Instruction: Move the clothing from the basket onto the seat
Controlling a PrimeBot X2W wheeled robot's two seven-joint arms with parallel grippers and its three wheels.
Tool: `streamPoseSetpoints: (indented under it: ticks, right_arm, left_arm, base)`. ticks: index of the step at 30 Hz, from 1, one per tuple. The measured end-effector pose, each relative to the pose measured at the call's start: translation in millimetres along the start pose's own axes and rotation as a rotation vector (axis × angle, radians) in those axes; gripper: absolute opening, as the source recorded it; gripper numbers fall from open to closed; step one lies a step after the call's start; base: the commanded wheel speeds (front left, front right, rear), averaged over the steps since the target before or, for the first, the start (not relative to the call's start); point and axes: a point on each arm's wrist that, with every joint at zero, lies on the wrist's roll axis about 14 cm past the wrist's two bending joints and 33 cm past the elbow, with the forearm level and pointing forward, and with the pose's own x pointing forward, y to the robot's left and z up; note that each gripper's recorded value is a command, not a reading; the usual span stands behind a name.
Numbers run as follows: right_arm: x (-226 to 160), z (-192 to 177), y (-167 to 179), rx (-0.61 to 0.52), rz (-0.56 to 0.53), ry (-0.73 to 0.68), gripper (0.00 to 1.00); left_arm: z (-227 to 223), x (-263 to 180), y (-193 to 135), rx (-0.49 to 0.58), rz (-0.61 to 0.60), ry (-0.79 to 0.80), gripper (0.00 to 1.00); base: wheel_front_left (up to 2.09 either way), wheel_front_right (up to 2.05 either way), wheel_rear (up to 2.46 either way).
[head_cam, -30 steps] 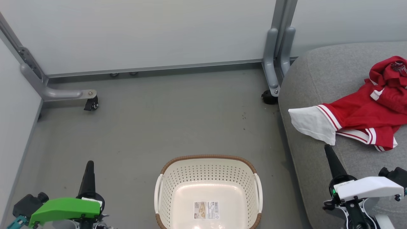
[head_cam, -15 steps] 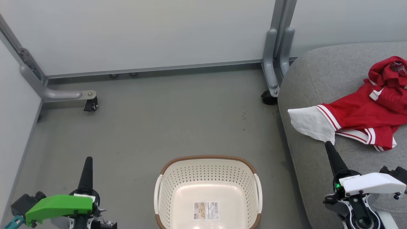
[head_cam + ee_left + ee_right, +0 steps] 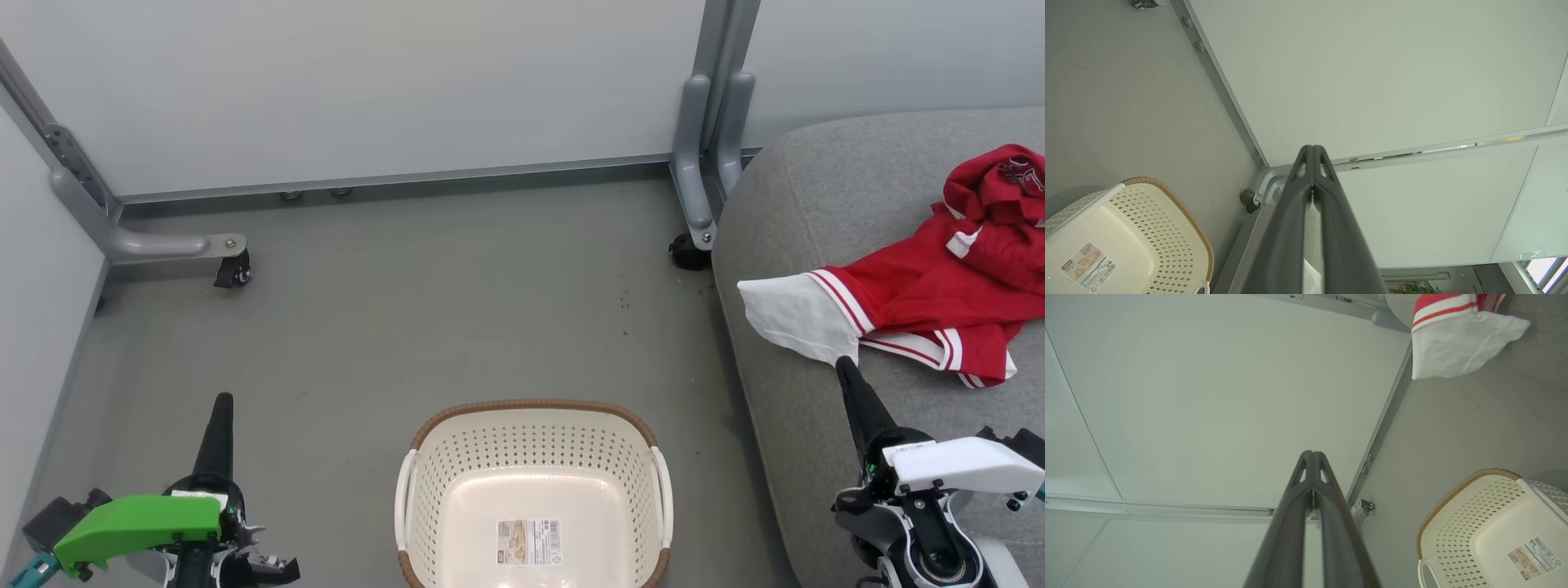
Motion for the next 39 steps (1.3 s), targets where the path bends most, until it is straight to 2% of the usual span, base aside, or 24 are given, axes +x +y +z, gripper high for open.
streamPoseSetpoints:
  ticks: [28,39]
  right_arm:
    - [4.9,7.7,0.9,0.199,0.008,-0.022,0.0]
    - [5.5,8.2,1.6,0.203,0.01,-0.022,0.0]
  left_arm:
    - [4.0,6.1,-13.4,-0.199,-0.055,0.004,0.0]
    - [4.1,6.6,-14.3,-0.2,-0.058,0.004,0.0]
  base:
    - [0.0,0.0,0.0]
    - [0.0,0.0,0.0]
